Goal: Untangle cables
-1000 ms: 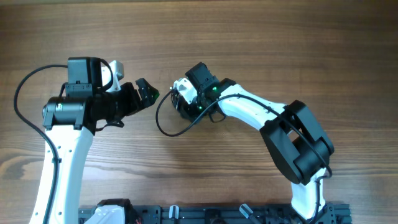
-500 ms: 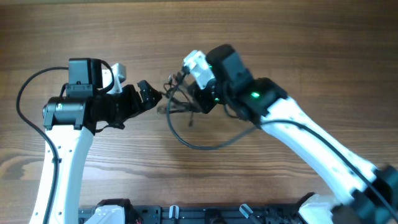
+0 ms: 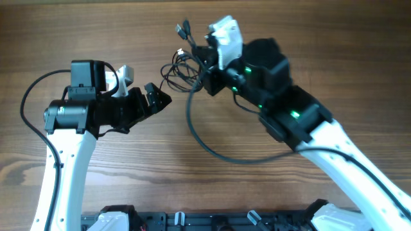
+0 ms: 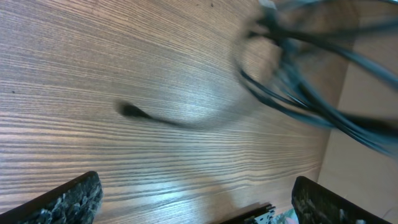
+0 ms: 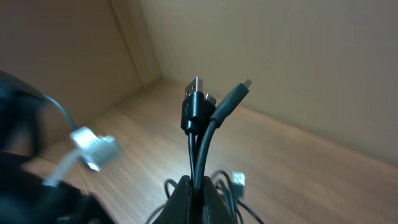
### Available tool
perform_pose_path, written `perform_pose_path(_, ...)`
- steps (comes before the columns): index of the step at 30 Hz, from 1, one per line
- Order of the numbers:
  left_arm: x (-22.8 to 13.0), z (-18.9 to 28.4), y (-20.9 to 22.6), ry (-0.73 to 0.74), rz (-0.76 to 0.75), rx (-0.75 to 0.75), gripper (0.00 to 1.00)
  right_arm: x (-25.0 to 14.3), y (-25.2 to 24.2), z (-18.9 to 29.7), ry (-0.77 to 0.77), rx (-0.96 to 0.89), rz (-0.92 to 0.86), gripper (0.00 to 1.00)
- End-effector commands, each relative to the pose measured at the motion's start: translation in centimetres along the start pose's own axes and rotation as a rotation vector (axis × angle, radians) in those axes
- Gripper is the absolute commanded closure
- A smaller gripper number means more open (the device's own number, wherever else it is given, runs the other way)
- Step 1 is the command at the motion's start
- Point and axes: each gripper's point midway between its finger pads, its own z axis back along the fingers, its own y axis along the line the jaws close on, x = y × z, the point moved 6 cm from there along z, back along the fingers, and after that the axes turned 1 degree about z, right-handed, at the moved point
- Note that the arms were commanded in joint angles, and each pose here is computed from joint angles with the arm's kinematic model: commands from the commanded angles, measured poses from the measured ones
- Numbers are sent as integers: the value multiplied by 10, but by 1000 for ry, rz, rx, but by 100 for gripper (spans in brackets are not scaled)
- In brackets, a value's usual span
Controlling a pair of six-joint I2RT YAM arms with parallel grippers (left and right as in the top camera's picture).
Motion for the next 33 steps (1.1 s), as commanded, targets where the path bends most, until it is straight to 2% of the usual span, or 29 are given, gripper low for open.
perform_pose_path(1, 3, 3, -8, -13, -38, -30, 0, 21, 17, 27, -56, 100, 22, 96)
perform_pose_path(5, 5, -1, -19, -32, -108, -57, 0, 23, 26, 33, -55, 172, 16, 96)
perform_pose_path(7, -5, -11, -41, -13, -293, -96, 0, 21, 25, 33, -43, 171, 13, 96)
perform_pose_path(9, -14, -21, -59, -8, -403, -110, 0, 18, 26, 33, -31, 178, 11, 96)
perform_pose_path(12, -22, -34, -81, -64, -534, -68, 0, 17, 34, 35, -17, 249, -8, 96)
perform_pose_path(16, -22, -41, -100, -177, -630, -11, 0, 15, 47, 40, 4, 373, -29, 96)
perform_pose_path(18, -17, -40, -103, -232, -629, 15, 0, 15, 53, 43, 12, 434, -27, 96)
perform_pose_path(21, -4, -46, -95, -299, -478, 96, 2, 16, 62, 51, 18, 509, -44, 96)
perform_pose_path(24, 3, -60, -91, -300, -438, 131, 6, 21, 65, 62, -1, 523, -32, 96)
perform_pose_path(25, 4, -63, -90, -296, -433, 134, 12, 22, 64, 65, -6, 507, -32, 96)
perform_pose_path(26, 4, -67, -88, -286, -415, 140, 31, 21, 60, 64, 0, 462, -40, 96)
perform_pose_path(27, 4, -68, -88, -282, -413, 140, 60, 18, 55, 62, 14, 416, -50, 96)
perform_pose_path(28, 4, -69, -87, -278, -411, 142, 82, 14, 49, 60, 32, 365, -60, 96)
perform_pose_path(33, 4, -68, -86, -280, -401, 151, 92, -9, 11, 54, 130, 15, -125, 96)
